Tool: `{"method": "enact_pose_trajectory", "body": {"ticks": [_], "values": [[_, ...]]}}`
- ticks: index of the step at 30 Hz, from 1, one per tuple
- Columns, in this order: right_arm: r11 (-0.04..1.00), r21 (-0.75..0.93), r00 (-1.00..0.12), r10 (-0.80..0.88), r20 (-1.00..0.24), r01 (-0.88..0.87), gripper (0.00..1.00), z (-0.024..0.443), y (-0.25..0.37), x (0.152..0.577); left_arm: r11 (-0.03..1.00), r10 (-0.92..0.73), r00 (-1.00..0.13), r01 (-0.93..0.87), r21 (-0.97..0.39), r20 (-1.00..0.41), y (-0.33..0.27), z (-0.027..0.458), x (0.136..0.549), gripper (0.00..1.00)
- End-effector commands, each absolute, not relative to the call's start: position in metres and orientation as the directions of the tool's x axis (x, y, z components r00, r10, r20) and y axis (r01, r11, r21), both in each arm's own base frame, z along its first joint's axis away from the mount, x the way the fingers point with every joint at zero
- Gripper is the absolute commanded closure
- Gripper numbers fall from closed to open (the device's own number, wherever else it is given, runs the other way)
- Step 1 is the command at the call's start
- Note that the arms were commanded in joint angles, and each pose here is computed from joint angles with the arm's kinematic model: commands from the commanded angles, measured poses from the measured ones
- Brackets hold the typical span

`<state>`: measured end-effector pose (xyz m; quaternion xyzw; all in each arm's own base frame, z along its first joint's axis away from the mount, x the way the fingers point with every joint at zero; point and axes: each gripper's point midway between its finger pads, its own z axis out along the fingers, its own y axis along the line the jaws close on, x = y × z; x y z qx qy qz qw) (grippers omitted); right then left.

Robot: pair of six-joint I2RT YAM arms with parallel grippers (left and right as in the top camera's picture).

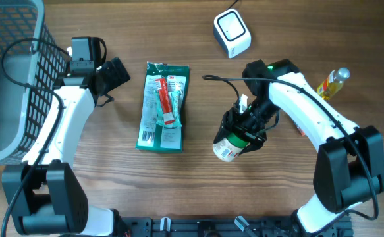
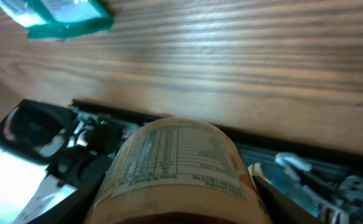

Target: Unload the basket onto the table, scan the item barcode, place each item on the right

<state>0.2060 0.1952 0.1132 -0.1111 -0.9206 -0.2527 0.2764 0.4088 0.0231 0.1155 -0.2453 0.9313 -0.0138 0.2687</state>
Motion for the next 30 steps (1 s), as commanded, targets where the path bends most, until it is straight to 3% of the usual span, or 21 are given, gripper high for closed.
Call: {"method": "enact_pose_trajectory", "body": {"ticks": [1,6,30], "values": [[0.772,0.497,-0.8,0.025,0.599,0.396,0.85,0.142,0.213,0.204,0.881,-0.462,-0.725,-0.442,-0.17,-0.511,0.023,0.125,0.412,0.0],[0.719,0.537,-0.772,-0.001,0.636,0.441,0.85,0.154,0.223,0.201,0.881,-0.462,-0.725,-0.442,-0.17,-0.511,0.023,0.125,0.412,0.0],[0.711,0.523,-0.753,0.014,0.658,0.47,0.85,0.157,0.224,0.2,0.881,-0.462,-0.725,-0.442,-0.17,-0.511,0.023,0.125,0.412,0.0]]}}
